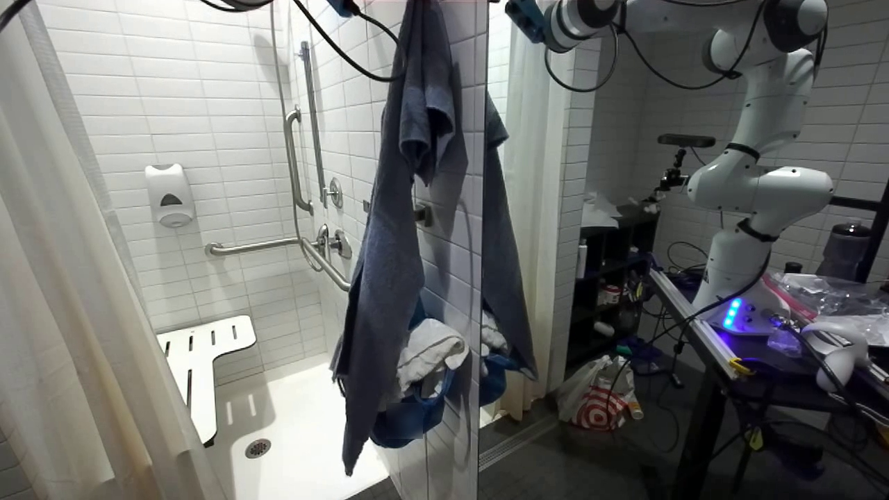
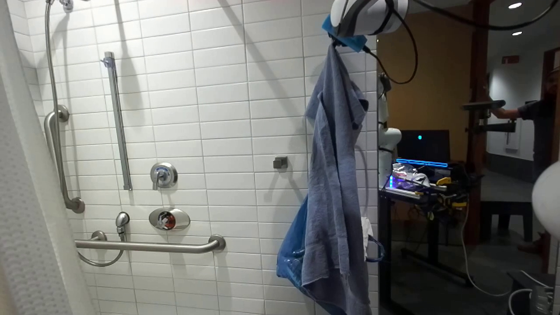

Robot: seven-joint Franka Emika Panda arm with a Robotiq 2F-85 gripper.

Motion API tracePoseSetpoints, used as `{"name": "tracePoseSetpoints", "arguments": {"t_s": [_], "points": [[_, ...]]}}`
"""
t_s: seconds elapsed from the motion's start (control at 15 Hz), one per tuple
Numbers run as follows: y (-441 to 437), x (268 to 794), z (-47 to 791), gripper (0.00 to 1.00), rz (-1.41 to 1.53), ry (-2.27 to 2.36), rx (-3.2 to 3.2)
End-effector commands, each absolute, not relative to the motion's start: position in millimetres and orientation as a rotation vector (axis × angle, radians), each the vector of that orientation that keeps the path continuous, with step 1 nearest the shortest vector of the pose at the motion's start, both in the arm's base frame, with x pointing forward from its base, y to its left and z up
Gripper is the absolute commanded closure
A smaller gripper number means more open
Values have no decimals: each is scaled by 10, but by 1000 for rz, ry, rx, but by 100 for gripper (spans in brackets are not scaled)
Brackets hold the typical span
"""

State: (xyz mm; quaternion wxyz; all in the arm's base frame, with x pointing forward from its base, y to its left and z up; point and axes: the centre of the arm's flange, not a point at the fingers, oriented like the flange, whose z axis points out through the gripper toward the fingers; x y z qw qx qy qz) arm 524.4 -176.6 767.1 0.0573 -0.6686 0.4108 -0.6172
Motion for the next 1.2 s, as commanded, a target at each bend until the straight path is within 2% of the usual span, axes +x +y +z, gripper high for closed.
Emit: {"name": "tracePoseSetpoints", "arguments": {"t_s": [0.0,0.4,1.13], "points": [[-1746,5387,8059,100,-1921,1144,-2033],[-1698,5567,8309,100,-1879,1012,-2054],[-1840,5795,8216,100,-1764,1014,-2129]]}}
